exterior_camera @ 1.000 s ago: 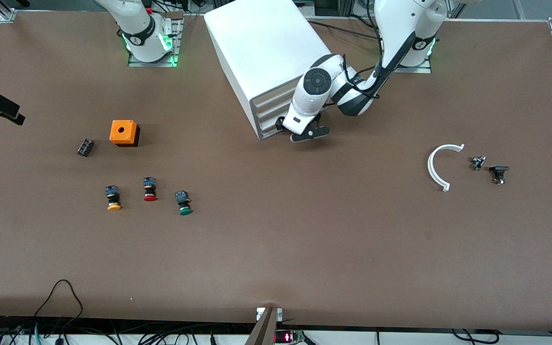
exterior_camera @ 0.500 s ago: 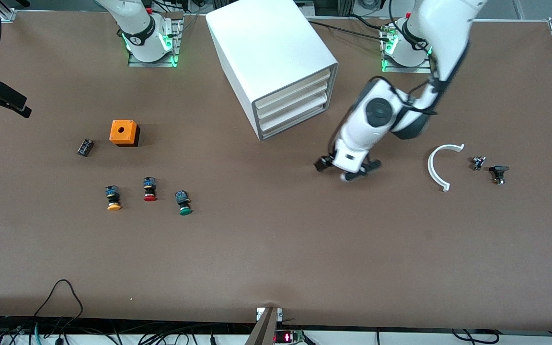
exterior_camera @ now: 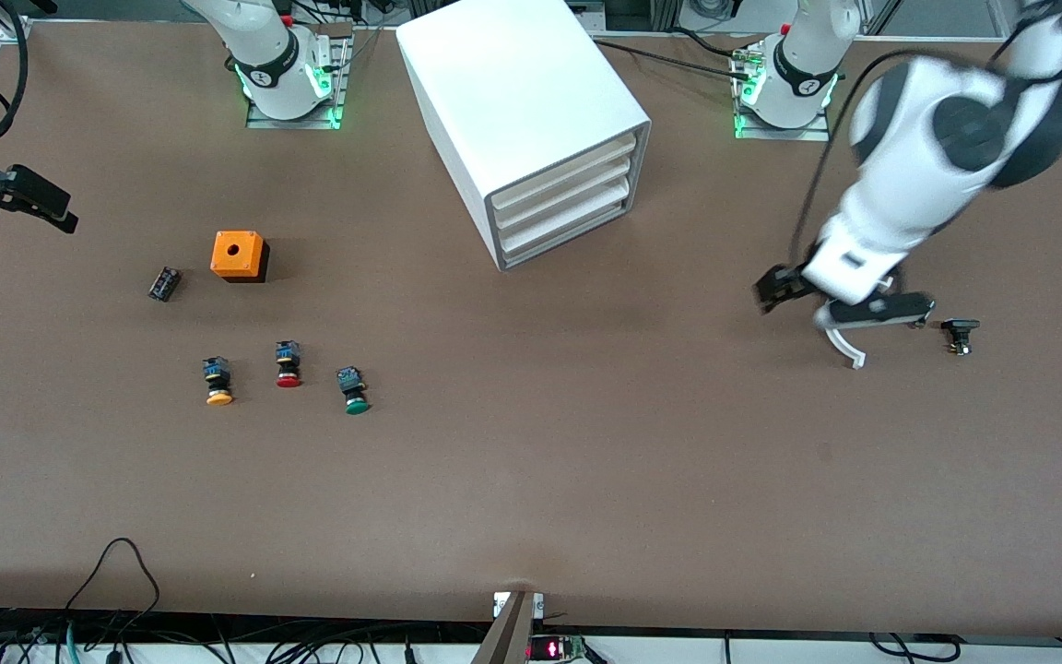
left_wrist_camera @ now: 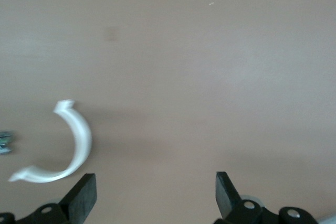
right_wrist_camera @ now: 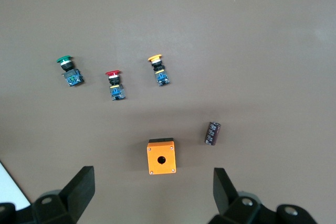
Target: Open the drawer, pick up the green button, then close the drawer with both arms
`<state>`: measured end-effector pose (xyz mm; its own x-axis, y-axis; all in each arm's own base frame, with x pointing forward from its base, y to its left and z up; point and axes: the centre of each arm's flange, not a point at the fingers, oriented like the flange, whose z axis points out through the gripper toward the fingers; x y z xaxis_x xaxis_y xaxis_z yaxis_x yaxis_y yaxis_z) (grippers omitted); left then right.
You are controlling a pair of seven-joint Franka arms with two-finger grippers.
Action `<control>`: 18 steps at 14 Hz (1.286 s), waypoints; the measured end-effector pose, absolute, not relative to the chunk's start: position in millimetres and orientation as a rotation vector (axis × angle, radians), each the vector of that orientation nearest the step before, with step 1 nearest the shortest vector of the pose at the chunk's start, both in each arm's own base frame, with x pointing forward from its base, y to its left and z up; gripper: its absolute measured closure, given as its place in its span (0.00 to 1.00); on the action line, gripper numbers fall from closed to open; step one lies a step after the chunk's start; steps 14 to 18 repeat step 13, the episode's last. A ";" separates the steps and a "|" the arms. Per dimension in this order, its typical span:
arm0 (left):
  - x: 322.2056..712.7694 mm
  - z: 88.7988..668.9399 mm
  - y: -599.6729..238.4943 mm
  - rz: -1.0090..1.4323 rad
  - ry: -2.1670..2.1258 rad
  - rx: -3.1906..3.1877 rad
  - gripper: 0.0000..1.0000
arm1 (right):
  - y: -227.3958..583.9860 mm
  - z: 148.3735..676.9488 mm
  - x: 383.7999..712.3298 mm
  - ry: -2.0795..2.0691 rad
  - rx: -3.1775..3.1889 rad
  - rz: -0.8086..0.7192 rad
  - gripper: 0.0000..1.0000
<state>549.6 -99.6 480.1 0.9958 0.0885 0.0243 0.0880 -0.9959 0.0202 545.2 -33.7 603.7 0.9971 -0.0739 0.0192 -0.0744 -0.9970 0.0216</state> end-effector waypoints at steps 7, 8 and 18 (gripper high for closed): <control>527.1 563.0 -52.7 -0.097 0.042 3.139 0.00 | -33.7 606.2 545.3 -0.116 3.117 0.037 0.00; 525.9 567.2 -55.6 -0.108 0.033 3.140 0.00 | -33.8 606.3 545.3 -0.116 3.117 0.037 0.00; 526.2 574.1 -54.2 -0.117 0.036 3.139 0.00 | -34.3 606.1 545.3 -0.117 3.117 0.037 0.00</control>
